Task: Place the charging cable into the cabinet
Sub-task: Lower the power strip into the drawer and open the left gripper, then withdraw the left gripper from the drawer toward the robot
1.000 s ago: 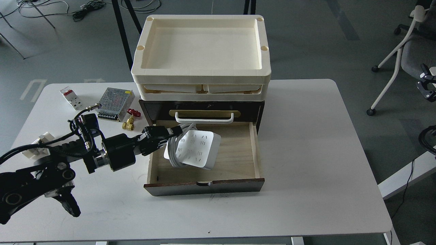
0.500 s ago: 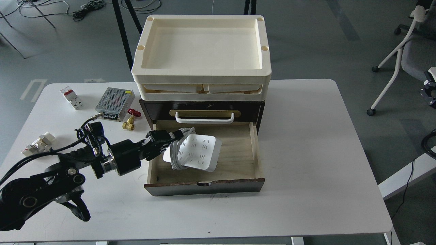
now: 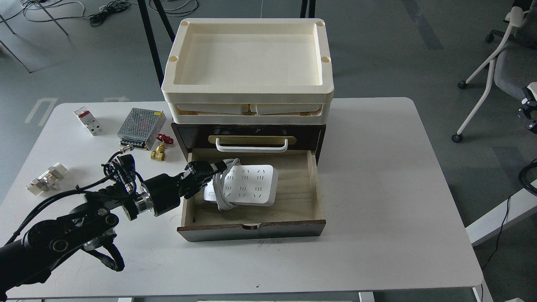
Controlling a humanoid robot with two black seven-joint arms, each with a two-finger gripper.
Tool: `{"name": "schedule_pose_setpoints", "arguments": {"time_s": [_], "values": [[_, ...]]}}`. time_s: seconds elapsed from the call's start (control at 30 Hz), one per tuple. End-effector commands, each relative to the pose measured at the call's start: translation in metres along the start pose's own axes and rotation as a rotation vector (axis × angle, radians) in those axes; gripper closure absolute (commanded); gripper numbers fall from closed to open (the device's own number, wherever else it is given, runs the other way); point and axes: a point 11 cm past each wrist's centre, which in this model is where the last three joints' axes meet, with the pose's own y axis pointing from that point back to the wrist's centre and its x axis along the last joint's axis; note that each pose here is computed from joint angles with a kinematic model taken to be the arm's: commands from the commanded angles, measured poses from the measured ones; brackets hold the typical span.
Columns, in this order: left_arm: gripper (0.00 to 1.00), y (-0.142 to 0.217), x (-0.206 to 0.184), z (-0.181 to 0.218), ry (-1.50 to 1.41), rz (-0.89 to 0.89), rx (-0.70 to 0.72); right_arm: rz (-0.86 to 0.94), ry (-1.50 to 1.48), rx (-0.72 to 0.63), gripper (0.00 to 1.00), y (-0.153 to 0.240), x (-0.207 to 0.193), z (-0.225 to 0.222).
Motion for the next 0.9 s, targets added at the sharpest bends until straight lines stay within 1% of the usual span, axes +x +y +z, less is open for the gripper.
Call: {"name": "schedule_pose_setpoints", "arguments": {"time_s": [0.0,0.07,0.13,0.2,0.4,0.43,0.5,0.6,0.7,0.77,0.8,0.87], "values": [[0.74,-0.001,-0.001,0.001,0.002,-0.002,-0.002,-0.001,-0.002,0.000,0.00,0.000,0.000,0.001],[0.64,-0.001,0.000,0.002,0.004,0.001,-0.006,0.000,-0.002,-0.002,0.00,0.000,0.000,0.002],[0.52,0.002,0.006,0.007,0.018,0.018,-0.024,0.002,-0.001,0.000,0.00,0.000,0.000,0.001],[0.50,0.006,0.006,0.007,0.056,0.028,-0.035,0.002,-0.001,0.000,0.00,0.000,0.000,0.001],[0.37,0.017,0.010,0.006,0.125,0.025,-0.063,0.002,-0.002,-0.002,0.00,0.001,0.001,0.002],[0.36,0.021,0.011,0.005,0.136,0.025,-0.064,0.002,-0.002,-0.002,0.00,0.001,0.001,0.002],[0.34,0.033,0.018,0.003,0.163,0.040,-0.067,0.002,-0.002,-0.002,0.00,0.001,0.001,0.002],[0.30,0.060,0.031,-0.004,0.236,0.093,-0.084,0.000,-0.006,-0.001,0.00,0.000,0.000,0.003],[0.27,0.097,0.063,-0.006,0.313,0.270,-0.145,-0.006,-0.020,0.017,0.00,-0.002,-0.003,-0.001],[0.24,0.129,0.093,-0.004,0.369,0.428,-0.214,-0.013,-0.040,0.041,0.00,-0.004,-0.007,-0.006],[0.24,0.147,0.111,-0.005,0.392,0.516,-0.246,-0.026,-0.051,0.050,0.00,-0.006,-0.012,-0.008],[0.24,0.178,0.142,-0.007,0.431,0.670,-0.303,-0.090,-0.085,0.064,0.00,-0.014,-0.035,-0.011]]}}
